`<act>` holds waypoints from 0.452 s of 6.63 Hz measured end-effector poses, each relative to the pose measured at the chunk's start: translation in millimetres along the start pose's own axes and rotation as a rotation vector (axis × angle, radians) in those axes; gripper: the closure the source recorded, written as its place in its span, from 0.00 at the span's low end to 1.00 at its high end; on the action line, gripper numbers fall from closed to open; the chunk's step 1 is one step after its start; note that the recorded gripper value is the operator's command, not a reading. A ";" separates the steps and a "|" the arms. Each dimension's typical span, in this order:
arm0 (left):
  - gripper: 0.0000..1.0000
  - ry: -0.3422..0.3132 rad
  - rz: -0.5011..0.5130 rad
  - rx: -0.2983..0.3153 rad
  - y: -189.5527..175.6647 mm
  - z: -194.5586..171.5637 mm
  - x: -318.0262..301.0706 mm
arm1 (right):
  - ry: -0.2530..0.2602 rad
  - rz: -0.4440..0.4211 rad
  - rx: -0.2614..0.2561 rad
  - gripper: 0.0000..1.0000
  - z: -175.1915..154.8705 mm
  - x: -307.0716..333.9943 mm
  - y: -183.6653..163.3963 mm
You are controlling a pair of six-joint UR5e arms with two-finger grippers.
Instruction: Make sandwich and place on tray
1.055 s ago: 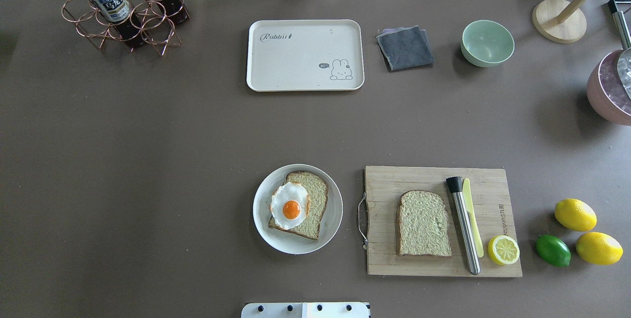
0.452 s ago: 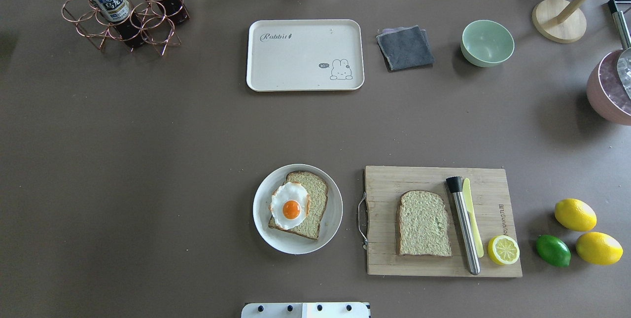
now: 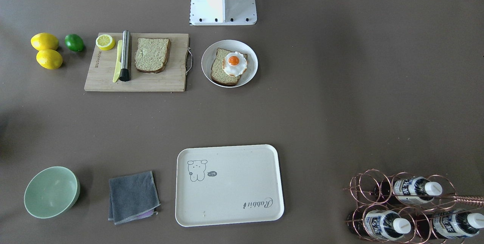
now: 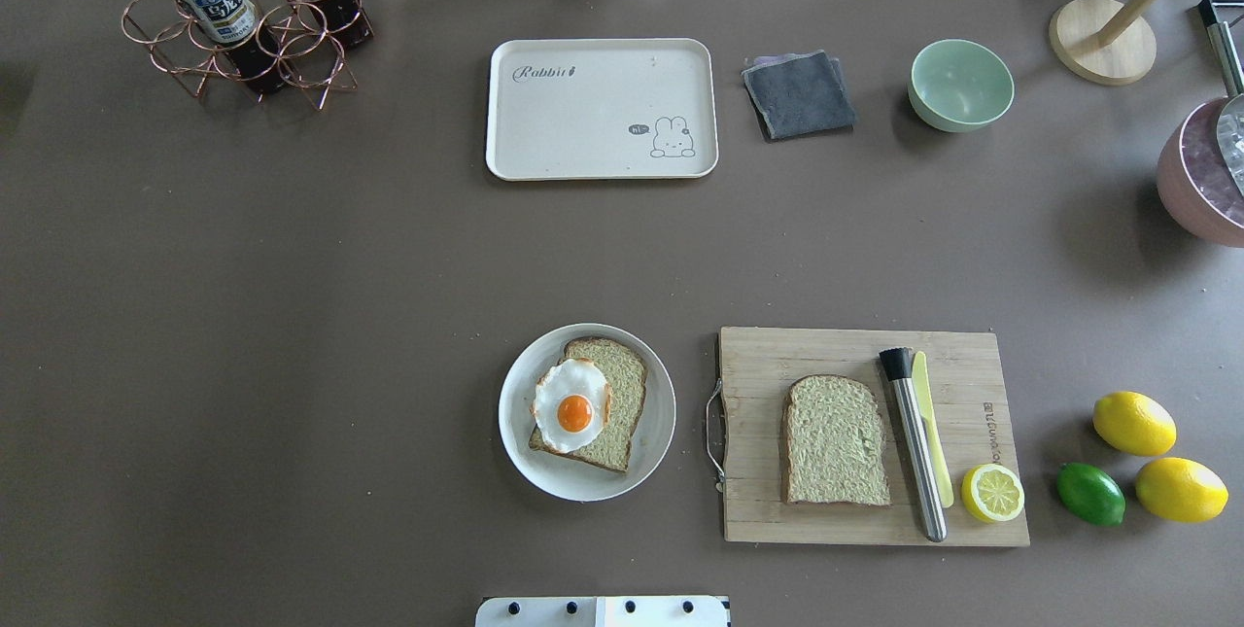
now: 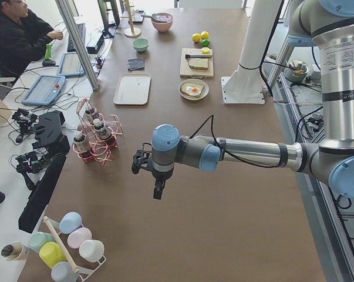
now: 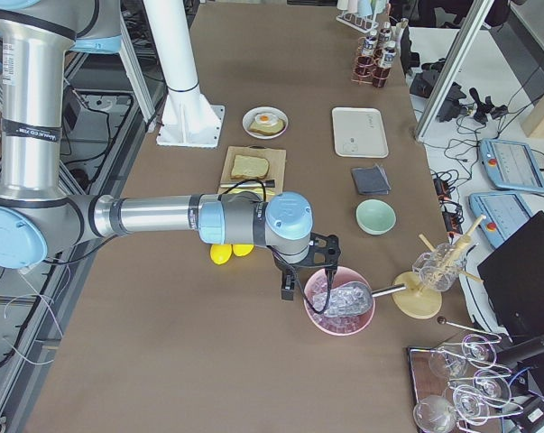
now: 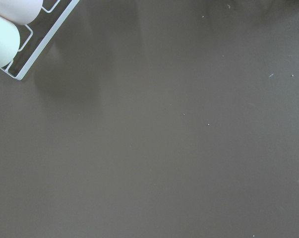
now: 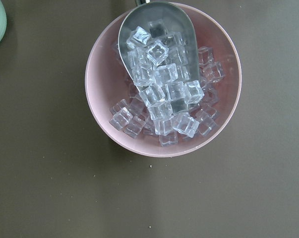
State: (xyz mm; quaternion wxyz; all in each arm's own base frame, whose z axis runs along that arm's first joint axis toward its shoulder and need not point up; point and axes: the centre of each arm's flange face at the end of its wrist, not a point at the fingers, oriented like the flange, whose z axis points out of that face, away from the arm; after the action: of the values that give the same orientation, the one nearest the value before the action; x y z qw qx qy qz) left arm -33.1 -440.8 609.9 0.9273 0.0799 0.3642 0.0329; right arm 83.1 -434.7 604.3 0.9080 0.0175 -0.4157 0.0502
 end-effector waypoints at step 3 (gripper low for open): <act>0.02 0.000 0.021 0.019 -5.0 7.0 -5.6 | 0.000 -0.003 0.001 0.00 -0.6 -1.5 -0.8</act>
State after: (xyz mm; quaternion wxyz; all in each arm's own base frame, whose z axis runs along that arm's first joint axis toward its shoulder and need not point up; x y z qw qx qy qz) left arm -32.4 -447.3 617.8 0.9262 0.0923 0.3635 0.0391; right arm 82.7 -435.5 602.7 0.9079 0.0187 -0.4158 0.0492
